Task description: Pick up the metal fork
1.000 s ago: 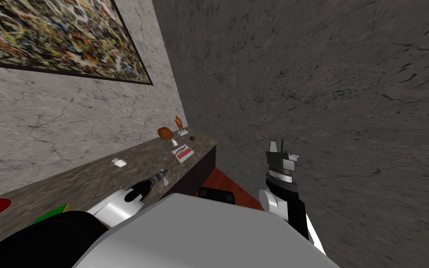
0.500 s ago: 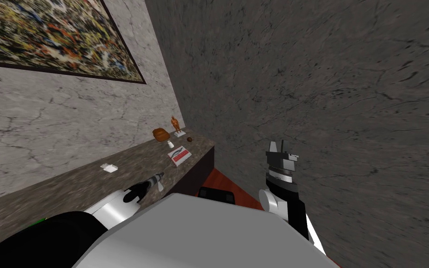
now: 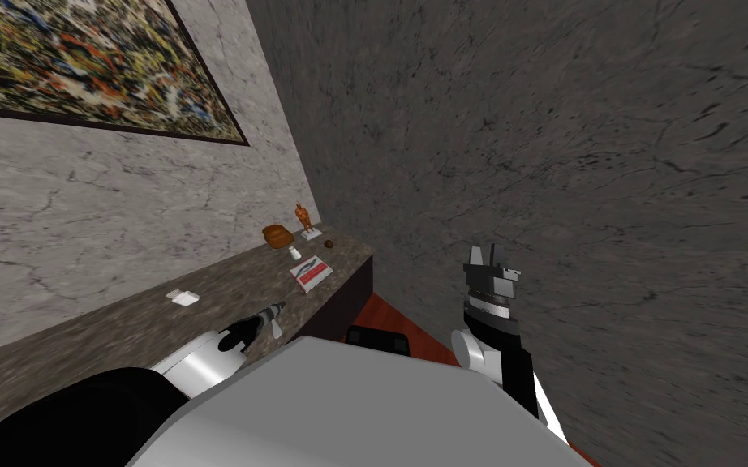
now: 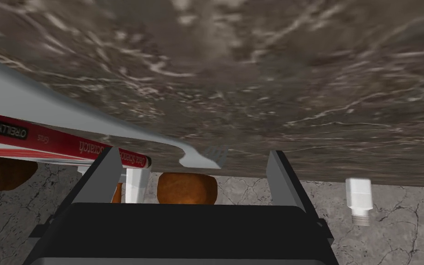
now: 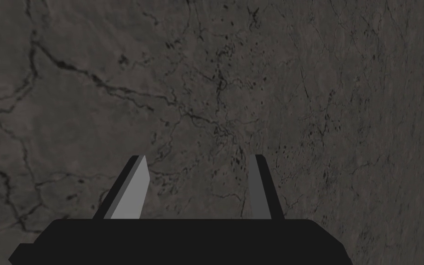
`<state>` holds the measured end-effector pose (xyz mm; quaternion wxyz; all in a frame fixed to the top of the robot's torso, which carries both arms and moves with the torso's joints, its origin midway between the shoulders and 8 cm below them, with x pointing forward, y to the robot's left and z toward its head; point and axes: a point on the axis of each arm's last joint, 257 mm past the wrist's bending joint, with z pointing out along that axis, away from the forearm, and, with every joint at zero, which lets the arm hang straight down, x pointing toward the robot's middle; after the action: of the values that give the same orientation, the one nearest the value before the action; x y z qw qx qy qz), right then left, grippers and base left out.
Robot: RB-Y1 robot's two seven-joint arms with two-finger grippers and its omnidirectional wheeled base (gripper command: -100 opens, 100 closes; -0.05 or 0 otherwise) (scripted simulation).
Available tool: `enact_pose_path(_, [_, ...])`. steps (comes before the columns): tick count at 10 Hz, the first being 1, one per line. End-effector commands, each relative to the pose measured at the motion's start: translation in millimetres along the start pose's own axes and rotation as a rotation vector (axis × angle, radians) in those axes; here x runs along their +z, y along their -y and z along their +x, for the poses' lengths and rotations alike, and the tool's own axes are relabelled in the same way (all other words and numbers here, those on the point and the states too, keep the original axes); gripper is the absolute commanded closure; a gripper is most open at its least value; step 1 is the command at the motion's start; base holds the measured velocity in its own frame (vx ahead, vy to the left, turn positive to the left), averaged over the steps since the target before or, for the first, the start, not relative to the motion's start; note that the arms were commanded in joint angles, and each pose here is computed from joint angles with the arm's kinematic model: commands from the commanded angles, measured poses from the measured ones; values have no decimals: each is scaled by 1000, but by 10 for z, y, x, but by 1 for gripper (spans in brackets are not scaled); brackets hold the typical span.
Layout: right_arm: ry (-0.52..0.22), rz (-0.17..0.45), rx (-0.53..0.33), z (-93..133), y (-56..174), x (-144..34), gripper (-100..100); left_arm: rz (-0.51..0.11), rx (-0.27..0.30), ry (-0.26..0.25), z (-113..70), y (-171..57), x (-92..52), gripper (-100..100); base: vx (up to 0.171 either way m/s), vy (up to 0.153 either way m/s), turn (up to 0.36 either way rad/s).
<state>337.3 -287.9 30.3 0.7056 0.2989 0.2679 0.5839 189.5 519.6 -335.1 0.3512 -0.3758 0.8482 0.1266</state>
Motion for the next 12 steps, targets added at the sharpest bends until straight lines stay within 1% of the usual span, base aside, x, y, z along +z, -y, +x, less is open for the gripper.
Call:
enact_pose_path(1, [0,0,0,0,0,0,0,-4,-4,-1,22,-28,57,-100,18,16,-37])
enact_pose_path(2, [0,0,0,0,0,0,0,-2,-3,0,12,-15,33,-100,8,8,-8])
enact_pose_path(3, [0,0,0,0,0,0,0,-2,-3,0,13,-15,37,100,0,0,0])
enact_pose_path(7, [0,0,0,0,0,0,0,-3,-6,1,3,-16,37,100,0,1,3])
enact_pose_path(8, [0,0,0,0,0,0,0,-3,-6,1,3,-16,37,0,0,0,0])
enact_pose_path(9, [0,0,0,0,0,0,0,2,2,1,-11,19,-36,100,-15,-13,64])
enact_pose_path(11, [0,0,0,0,0,0,0,7,8,1,-34,58,-111,100,-22,-22,49])
enact_pose_path(12, [0,0,0,0,0,0,0,6,6,1,-36,41,-84,100,-10,-8,8])
